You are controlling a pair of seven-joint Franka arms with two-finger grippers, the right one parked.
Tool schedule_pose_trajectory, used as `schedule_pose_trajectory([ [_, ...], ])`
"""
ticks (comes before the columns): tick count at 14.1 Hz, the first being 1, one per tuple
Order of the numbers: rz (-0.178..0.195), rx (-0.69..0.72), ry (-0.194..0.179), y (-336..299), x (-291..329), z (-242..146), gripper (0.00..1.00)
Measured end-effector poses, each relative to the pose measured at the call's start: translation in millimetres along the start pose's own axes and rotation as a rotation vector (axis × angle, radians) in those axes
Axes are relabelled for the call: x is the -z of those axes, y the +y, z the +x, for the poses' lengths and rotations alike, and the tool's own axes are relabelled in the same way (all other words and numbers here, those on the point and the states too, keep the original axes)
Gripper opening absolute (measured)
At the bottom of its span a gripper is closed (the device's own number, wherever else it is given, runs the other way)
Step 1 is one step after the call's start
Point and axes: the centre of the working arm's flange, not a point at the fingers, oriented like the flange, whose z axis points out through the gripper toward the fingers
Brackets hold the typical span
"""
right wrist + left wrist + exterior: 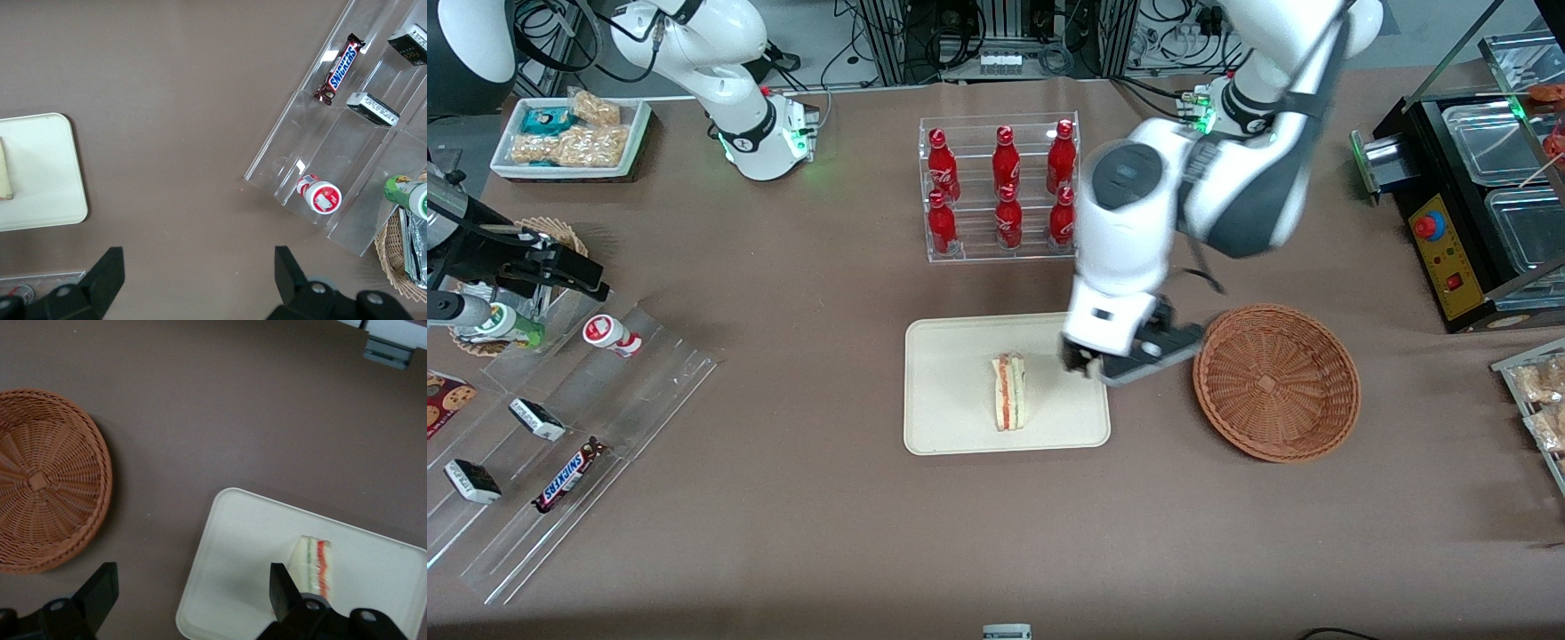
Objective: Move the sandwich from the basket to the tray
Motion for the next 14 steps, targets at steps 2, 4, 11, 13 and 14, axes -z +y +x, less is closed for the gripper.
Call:
schedule_pose_trajectory([
  [2,0.006,-0.057,-0.051,-54.8,-10.8,30.8,1.00],
  [4,0.006,-0.128,-0.090,-111.8,-7.4,48.0,1.00],
  [11,0.005,-0.346,-0.179,-248.0,64.7,53.9,1.00],
  [13,-0.005,-0.392,-0.174,-276.6,86.9,55.2,1.00],
  [14,-0.014,-0.416,-0.170,-290.6,97.6,56.0,1.00],
])
